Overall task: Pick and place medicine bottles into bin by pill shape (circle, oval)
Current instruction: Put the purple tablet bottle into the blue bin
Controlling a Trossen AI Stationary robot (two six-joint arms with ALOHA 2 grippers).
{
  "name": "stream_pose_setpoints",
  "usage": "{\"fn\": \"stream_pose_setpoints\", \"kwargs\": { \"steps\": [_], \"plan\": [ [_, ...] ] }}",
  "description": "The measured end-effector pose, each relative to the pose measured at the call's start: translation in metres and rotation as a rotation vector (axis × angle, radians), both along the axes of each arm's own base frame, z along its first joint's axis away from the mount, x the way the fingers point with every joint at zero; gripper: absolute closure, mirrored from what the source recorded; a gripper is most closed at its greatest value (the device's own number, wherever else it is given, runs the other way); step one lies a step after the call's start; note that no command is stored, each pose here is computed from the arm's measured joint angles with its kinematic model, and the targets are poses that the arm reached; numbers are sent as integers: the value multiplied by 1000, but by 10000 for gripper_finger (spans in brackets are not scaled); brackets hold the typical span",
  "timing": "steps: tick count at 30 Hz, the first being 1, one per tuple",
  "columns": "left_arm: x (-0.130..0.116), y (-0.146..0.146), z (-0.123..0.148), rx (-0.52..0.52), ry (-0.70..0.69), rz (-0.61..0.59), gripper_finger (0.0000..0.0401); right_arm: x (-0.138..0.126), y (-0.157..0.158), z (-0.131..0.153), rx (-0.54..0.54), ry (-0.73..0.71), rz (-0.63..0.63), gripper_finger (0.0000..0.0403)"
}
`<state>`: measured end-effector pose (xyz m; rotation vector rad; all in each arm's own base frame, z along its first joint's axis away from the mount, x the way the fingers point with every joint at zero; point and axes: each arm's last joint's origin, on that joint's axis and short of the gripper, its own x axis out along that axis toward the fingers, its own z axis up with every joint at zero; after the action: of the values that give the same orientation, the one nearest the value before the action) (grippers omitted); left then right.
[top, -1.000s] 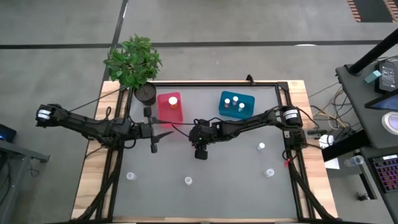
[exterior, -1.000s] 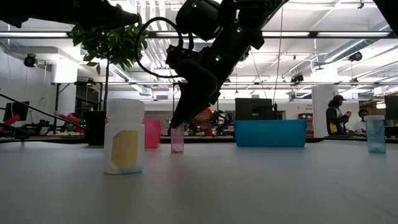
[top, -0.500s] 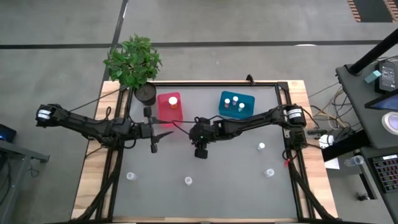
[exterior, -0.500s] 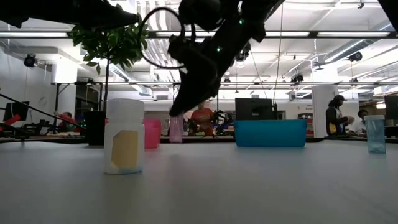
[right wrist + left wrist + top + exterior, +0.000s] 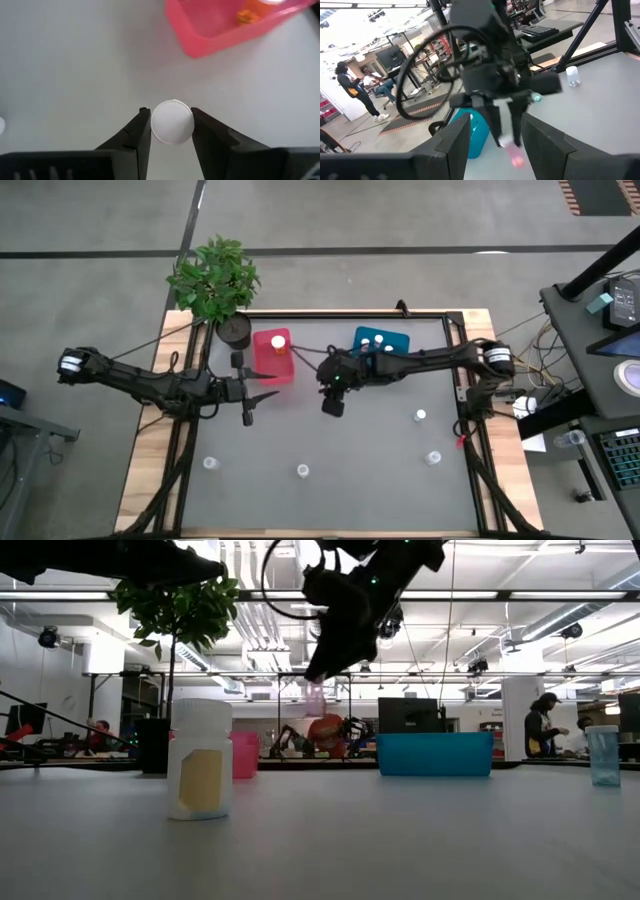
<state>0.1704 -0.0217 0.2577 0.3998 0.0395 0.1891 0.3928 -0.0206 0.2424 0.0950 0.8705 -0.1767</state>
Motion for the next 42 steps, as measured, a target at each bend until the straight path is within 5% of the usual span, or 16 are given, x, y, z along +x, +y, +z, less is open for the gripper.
{"fn": "stream_pose_setpoints", "kwargs": {
  "steps": [13,29,42],
  "plan": [
    [0,0,0,0,0,0,244,-54,-45,30,-33,29,-205,287],
    [0,0,0,2,2,0,244,-128,-103,-8,3,77,-701,283],
    [0,0,1,4,-4,0,244,-131,-107,-42,15,60,-718,283]
  ]
}}
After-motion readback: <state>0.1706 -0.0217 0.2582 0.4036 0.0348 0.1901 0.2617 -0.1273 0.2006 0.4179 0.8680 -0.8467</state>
